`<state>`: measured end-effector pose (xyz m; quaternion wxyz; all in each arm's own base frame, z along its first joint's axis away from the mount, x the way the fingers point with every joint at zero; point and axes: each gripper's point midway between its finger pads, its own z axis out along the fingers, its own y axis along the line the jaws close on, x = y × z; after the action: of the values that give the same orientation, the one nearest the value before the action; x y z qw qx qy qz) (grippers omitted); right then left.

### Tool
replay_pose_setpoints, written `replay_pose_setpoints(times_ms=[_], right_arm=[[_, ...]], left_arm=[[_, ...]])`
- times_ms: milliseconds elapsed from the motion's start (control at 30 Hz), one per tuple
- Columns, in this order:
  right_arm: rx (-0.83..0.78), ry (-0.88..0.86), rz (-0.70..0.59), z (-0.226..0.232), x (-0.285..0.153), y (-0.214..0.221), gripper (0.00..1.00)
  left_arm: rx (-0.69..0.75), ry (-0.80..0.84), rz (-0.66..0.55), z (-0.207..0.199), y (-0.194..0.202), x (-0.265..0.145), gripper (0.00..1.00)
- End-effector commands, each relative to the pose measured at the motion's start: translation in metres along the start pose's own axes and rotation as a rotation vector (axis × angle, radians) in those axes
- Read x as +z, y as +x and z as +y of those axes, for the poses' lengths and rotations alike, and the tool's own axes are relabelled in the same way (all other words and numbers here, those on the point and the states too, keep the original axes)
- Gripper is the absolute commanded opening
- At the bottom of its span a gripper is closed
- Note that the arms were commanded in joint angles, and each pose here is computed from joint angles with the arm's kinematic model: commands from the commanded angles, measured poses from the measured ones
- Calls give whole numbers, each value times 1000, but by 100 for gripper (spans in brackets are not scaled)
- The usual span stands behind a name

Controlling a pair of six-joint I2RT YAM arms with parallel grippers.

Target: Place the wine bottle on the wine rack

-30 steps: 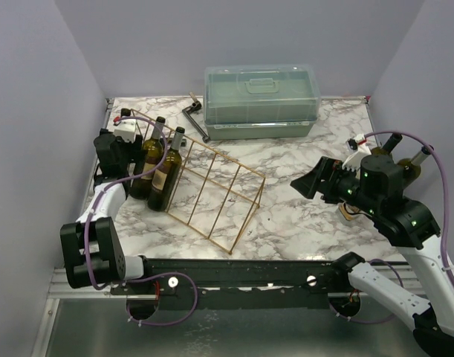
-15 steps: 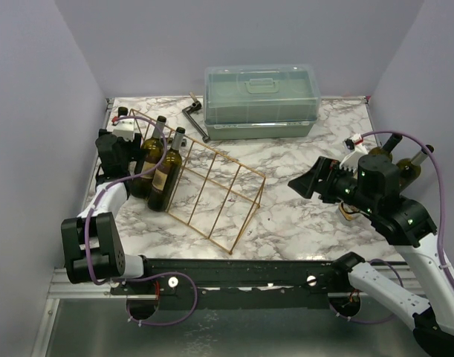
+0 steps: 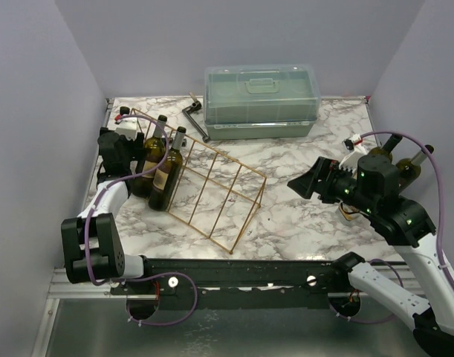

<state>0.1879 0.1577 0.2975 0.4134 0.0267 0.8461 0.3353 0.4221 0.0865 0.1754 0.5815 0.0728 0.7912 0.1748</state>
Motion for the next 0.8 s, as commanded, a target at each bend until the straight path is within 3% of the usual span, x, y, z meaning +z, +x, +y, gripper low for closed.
replay_pose_setpoints(times_ms=[0,100,433,767], right_arm=[[0,-27,10,3,1,5,95],[5,-31,15,3,1,6,95],[25,-51,29,6,5,9,95],[4,-13,6,3,5,1,95]], left_arm=[[23,24,-67,-3,-30,-5,86],[22,24,-81,-1,-36,-8,99],[1,28,-134,5,-63,-23,99],[-73,83,-273,6,-114,-51,99]])
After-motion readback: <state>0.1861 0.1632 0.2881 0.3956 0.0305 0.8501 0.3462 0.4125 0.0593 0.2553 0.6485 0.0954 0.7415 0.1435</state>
